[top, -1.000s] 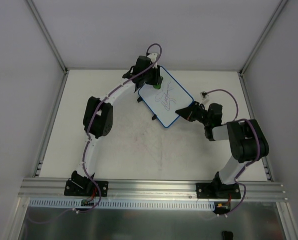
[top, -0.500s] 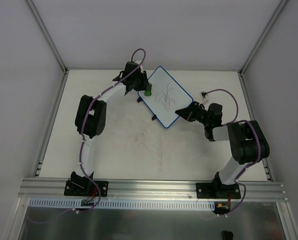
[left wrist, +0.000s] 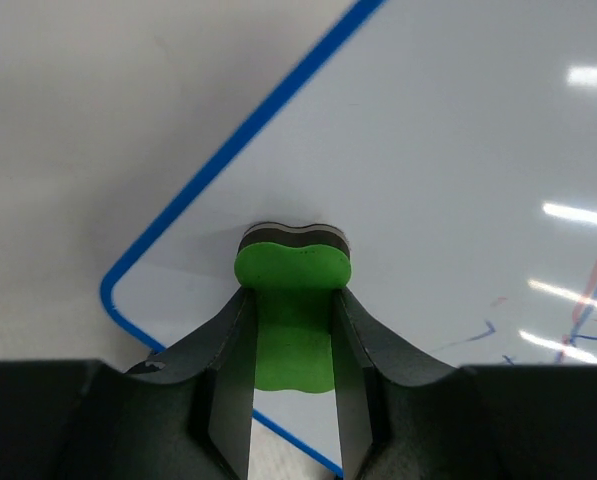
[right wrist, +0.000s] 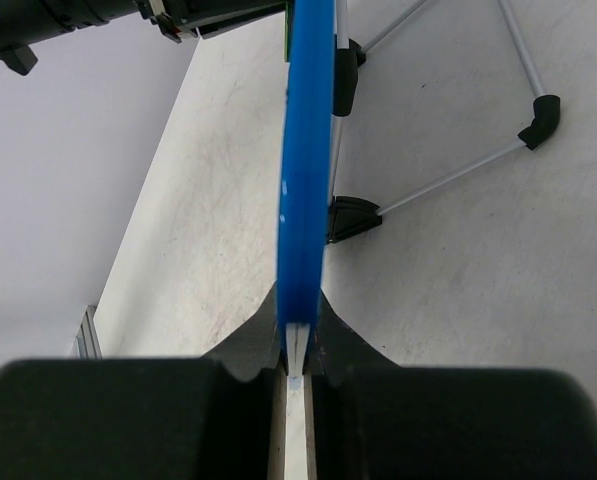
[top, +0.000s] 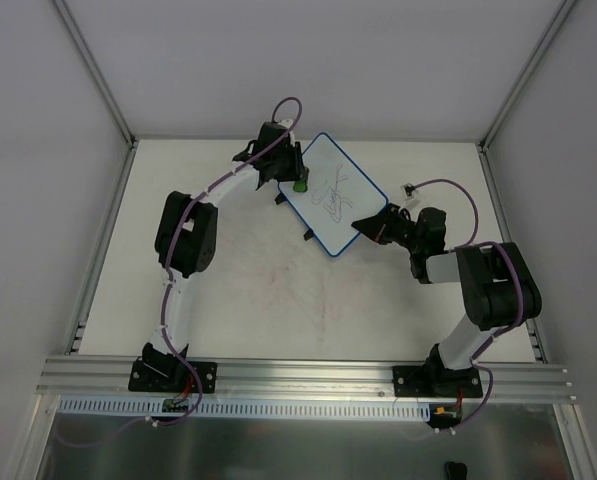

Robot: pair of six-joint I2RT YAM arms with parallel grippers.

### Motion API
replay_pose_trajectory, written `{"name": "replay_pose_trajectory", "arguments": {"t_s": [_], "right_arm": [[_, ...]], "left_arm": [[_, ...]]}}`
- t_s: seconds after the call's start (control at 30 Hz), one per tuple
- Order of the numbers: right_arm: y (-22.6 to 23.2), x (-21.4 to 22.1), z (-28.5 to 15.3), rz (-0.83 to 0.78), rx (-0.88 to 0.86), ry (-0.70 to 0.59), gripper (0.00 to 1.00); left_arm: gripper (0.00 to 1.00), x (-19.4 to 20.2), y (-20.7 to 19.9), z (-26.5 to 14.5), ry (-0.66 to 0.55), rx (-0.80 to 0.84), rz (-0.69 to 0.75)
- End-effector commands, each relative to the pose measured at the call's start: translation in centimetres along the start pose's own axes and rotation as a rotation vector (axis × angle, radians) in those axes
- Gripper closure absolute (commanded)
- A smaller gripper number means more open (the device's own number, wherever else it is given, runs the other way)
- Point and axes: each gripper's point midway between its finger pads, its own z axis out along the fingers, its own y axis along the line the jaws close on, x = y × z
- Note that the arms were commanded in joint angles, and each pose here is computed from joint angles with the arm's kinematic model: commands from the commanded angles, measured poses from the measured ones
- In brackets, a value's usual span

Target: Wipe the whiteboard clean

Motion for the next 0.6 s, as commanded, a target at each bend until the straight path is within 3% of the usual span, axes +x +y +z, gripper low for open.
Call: {"name": "replay_pose_trajectory", "arguments": {"t_s": [0.0, 0.3, 0.47, 0.57], "right_arm": [[4.0, -1.3, 0.0, -0.155, -0.151, -0.019, 1.0], [4.0, -1.3, 0.1, -0.152, -0.152, -0.017, 1.0], [4.0, -1.3, 0.0, -0.152, -0.153, -0.016, 1.0], [4.2, -1.2, -0.1, -0.158, -0.155, -0.017, 1.0]], "left_arm": [[1.0, 3.4, -7.8, 0.6, 0.062, 0.158, 0.144], [1.0, 4.8, -11.0, 0.5, 0.086, 0.261, 0.228], [1.0, 2.9, -8.8, 1.1, 0.038, 0.174, 0.194], [1.0, 2.0, -4.8, 1.2, 0.032, 0.089, 0.08]]}}
